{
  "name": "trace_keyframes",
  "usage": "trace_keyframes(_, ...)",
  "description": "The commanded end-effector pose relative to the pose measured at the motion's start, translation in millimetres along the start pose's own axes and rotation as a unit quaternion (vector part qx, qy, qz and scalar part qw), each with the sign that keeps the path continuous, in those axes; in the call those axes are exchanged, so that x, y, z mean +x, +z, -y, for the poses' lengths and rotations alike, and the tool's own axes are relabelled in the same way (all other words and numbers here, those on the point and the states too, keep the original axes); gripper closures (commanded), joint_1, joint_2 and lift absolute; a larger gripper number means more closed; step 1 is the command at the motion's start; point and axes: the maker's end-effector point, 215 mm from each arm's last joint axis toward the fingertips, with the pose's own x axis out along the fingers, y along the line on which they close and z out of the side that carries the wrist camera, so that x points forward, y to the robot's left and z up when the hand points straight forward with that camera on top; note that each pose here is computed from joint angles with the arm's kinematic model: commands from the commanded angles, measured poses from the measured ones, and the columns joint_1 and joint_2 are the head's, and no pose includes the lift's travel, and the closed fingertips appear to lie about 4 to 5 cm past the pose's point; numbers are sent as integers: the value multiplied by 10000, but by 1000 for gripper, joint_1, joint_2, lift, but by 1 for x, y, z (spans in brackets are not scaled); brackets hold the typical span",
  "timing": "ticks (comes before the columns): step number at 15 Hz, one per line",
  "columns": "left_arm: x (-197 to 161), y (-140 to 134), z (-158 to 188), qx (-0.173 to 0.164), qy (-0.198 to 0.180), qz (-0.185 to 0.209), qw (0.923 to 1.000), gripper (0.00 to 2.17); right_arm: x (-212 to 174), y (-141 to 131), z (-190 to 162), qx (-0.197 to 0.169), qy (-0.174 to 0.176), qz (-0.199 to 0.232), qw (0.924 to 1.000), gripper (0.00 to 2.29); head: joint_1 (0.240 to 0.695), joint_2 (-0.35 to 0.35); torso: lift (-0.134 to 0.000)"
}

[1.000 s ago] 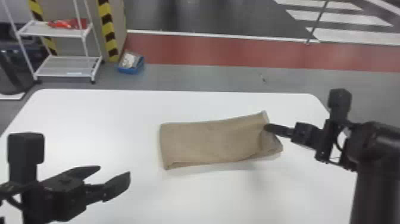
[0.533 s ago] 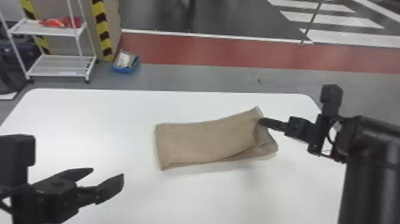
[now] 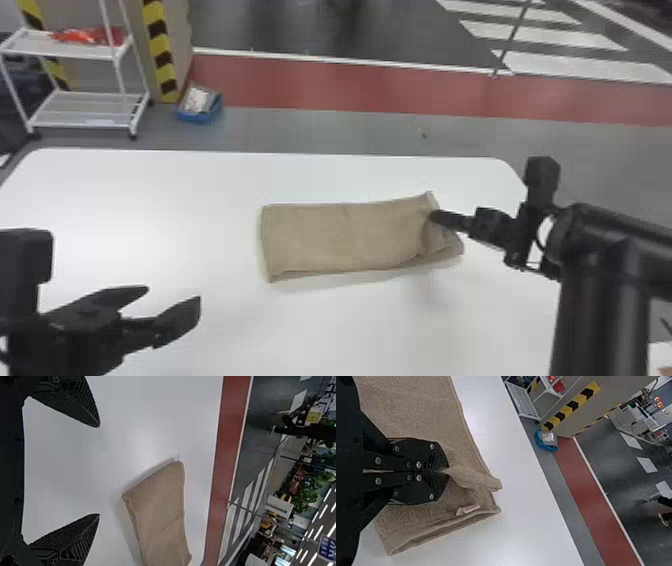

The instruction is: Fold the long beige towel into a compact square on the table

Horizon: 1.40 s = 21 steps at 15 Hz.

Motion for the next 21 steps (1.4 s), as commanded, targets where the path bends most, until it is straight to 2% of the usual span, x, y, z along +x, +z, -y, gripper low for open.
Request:
trace_keyframes(1, -2, 2, -4, 14, 47, 18, 10000, 76, -29, 21, -12, 294, 231, 275, 9989, 1197, 695, -172, -124)
trace_keyframes(2, -3, 2, -5, 18, 56, 16, 10000, 76, -42, 28, 2, 558, 177, 406, 9975, 1197, 695, -170, -124)
trace_keyframes(3, -3, 2, -5, 12, 54, 19, 10000, 76, -36, 16, 6, 639, 132, 254, 9975, 1197, 695, -173, -124)
trace_keyframes(4, -1, 1, -2, -4, 27, 9, 10000, 76, -24, -3, 12, 611, 69, 54, 9981, 1197, 695, -183, -124)
trace_keyframes(7, 2, -1, 6, 35, -44, -28, 10000, 76, -1, -16, 30, 507, -74, -18, 9987, 1197, 695, -200, -124)
trace_keyframes(9, 0, -3, 1, 14, 7, -40, 10000, 76, 1, -16, 28, 478, -52, -29, 9988, 1197, 695, -206, -124)
trace_keyframes(11, 0, -3, 1, 14, 14, -40, 10000, 76, -19, 6, 14, 465, 84, 180, 9987, 1197, 695, -205, -124)
trace_keyframes(12, 0, -4, 1, 9, 14, -46, 10000, 76, -28, 16, 14, 654, 103, 244, 9975, 1197, 695, -198, -124)
trace_keyframes(13, 1, -3, 2, 14, 4, -32, 10000, 76, -31, 16, 18, 810, 81, 213, 9965, 1197, 695, -198, -124)
trace_keyframes(17, 3, -5, 8, 17, -56, -54, 10000, 76, -6, -15, 41, 617, -126, 48, 9980, 1197, 695, -221, -124)
trace_keyframes(20, -1, -7, 2, 14, 2, -67, 10000, 76, -5, -9, 37, 599, -119, 71, 9981, 1197, 695, -223, -124)
trace_keyframes(21, -1, -8, 2, 11, 2, -74, 10000, 76, -13, 2, 29, 639, -43, 130, 9979, 1197, 695, -221, -124)
